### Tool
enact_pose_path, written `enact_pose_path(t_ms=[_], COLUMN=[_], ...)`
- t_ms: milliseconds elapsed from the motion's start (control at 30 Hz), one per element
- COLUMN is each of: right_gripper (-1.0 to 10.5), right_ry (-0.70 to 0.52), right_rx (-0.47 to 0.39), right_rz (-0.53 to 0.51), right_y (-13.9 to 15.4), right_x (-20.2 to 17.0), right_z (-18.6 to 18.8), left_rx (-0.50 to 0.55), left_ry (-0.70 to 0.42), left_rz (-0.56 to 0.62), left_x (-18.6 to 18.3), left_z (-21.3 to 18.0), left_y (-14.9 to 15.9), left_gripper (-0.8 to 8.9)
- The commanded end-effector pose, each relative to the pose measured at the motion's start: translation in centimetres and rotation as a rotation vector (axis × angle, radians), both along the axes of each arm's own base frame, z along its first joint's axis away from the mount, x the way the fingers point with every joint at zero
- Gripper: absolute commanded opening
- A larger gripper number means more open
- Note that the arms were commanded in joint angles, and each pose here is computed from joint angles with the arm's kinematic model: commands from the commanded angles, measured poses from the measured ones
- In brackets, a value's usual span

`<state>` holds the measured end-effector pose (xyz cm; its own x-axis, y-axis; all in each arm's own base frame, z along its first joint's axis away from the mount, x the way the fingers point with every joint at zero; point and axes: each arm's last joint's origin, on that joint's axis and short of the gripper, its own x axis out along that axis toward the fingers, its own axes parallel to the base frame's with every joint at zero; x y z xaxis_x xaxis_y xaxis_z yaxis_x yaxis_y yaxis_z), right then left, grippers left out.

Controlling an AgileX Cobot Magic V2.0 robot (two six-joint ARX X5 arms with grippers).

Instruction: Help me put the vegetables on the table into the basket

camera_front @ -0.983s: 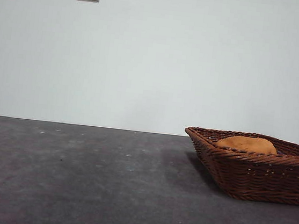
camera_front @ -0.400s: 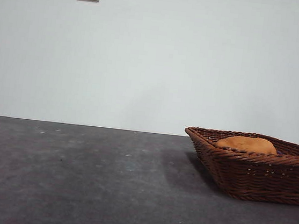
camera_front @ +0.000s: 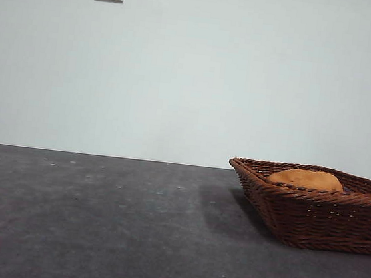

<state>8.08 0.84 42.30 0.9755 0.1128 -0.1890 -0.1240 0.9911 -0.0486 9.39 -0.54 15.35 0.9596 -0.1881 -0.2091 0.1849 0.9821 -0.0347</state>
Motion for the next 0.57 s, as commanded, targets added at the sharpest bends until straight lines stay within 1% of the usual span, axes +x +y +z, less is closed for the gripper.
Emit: enact_pose_path(t_ms=[33, 300, 400, 467, 567], right_gripper=[0.0, 0.0, 0.0, 0.0, 0.0], right_ry=[-0.014, -0.088, -0.111, -0.116, -0.088], right_rx=[-0.002, 0.002, 0.018, 0.034, 0.048], right_rz=[-0.01, -0.046, -0.051, -0.07, -0.09], right_y=[-0.1, -0.2, -0.1, -0.2, -0.2], right_x=[-0.3, -0.2, 0.1, 0.2, 0.4], right_z=[-2.9, -11.6, -14.6, -16.6, -19.4], left_rx=[-0.009, -0.009, -0.009, -0.009, -0.009], left_ry=[0.005, 0.005, 0.005, 0.005, 0.005], left_rz=[0.006, 0.006, 0.006, 0.006, 0.006], left_x=[0.1, 0.1, 0.1, 0.1, 0.1], left_z=[-0.3, -0.3, -0.3, -0.3, -0.3], left_y=[0.0, 0.0, 0.0, 0.0, 0.0], left_gripper=[-0.04, -0.04, -0.04, -0.04, -0.04])
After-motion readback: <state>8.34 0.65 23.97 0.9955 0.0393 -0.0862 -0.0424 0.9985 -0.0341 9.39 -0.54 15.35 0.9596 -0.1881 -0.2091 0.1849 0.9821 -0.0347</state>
